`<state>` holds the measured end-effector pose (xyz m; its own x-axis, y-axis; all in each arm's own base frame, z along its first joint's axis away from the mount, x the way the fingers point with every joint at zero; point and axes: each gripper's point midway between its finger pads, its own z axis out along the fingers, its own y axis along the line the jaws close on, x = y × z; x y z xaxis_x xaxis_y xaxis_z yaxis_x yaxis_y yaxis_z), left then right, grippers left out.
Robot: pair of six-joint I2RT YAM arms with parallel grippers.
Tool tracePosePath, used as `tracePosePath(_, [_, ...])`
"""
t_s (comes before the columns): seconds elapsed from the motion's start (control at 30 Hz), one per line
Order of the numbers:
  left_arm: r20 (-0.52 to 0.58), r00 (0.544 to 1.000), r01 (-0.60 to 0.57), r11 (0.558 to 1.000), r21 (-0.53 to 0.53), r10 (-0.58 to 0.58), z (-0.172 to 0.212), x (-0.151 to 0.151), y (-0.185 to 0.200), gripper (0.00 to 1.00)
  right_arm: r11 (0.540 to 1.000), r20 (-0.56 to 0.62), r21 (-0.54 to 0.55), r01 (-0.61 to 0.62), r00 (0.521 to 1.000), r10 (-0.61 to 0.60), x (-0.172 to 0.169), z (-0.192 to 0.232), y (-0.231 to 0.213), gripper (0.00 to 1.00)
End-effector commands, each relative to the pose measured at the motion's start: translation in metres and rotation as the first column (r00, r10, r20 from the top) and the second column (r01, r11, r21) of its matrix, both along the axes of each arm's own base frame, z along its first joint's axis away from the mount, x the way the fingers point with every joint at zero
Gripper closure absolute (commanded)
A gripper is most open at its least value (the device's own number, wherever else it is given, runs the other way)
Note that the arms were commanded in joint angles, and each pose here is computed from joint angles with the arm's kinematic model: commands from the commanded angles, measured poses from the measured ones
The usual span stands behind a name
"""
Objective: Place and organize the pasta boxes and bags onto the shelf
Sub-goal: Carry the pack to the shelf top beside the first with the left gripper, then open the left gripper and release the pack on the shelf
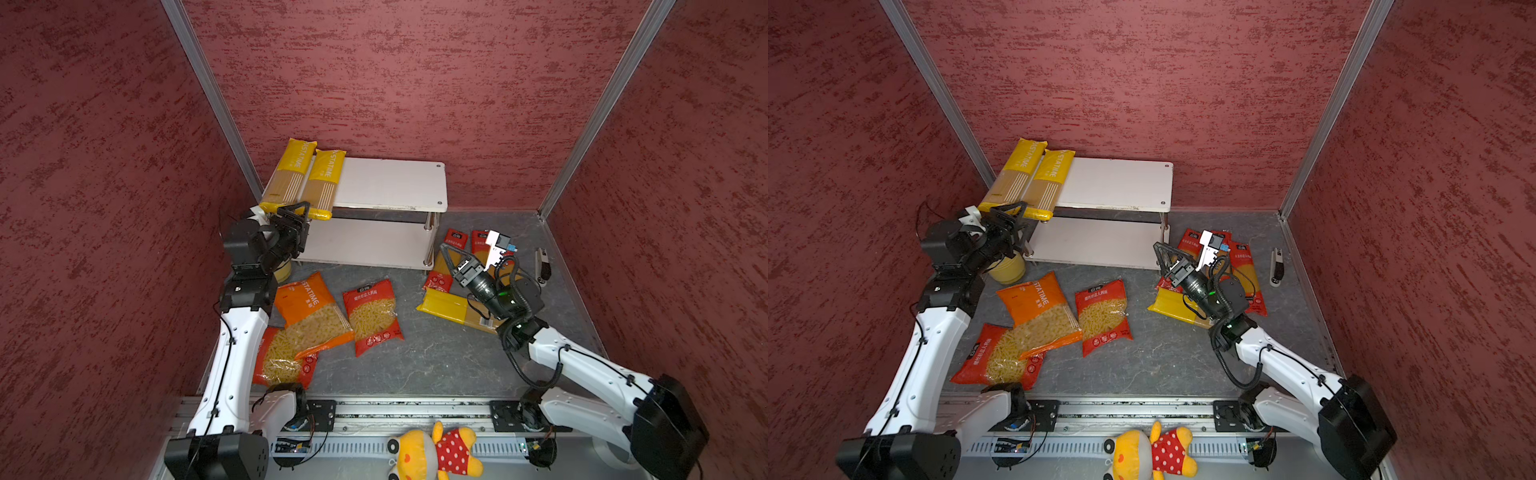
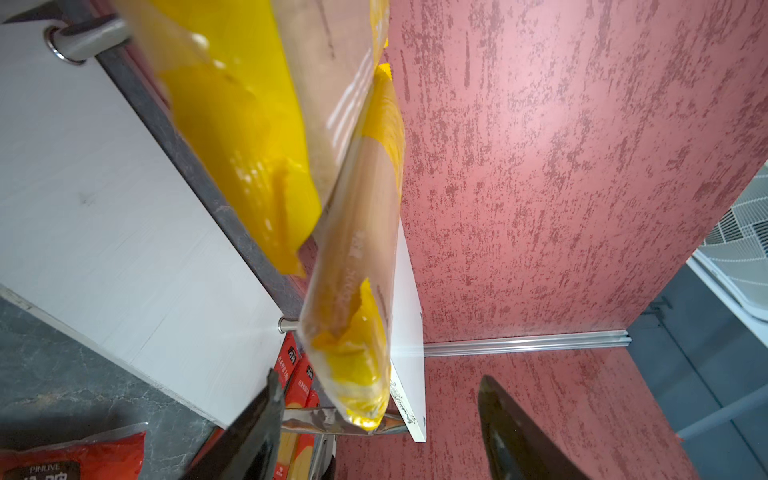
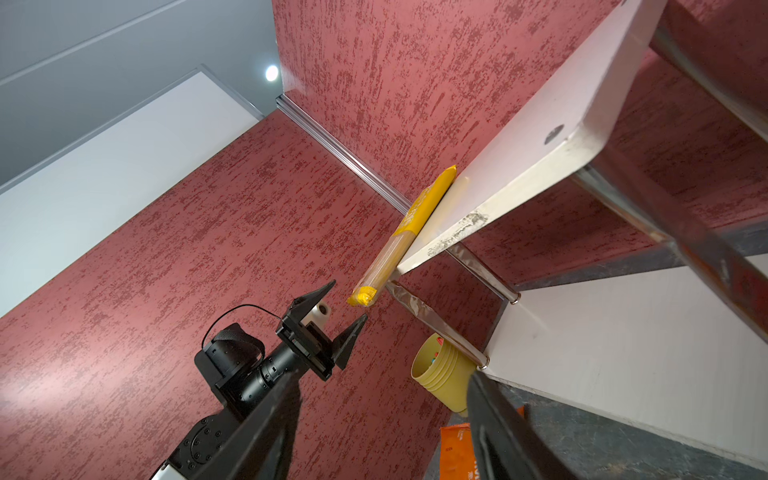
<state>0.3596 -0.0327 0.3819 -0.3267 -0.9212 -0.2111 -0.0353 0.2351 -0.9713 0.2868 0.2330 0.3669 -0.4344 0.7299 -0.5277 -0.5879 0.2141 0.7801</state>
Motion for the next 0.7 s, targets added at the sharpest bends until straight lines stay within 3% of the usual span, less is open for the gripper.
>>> tracePosePath(0.0, [-0.018, 1.0, 0.019, 1.0, -0.005, -0.019, -0.004, -0.001, -0.002, 0.3, 0.999, 0.021, 0.036, 0.0, 1.0, 0.0, -0.003, 0.009, -0.004, 0.35])
tracePosePath(0.17, [-0.023, 0.999, 0.041, 0.999, -0.007, -0.041, -0.01, 0.014, -0.011, 0.36, 0.999, 0.015, 0.033, -0.007, 1.0, 0.006, -0.002, 0.007, -0.002, 0.35])
tracePosePath(0.57, [0.033, 0.999, 0.004, 1.0, -0.007, -0.003, 0.0, 0.047, -0.013, 0.72, 1.0, -0.004, 0.029, 0.007, 1.0, -0.007, -0.001, -0.001, -0.005, 0.35])
tracePosePath(0.67, [0.036, 0.999, 0.0, 1.0, -0.002, 0.0, 0.001, 0.053, -0.012, 0.77, 0.999, -0.007, 0.032, 0.006, 1.0, -0.006, -0.001, -0.003, -0.005, 0.35])
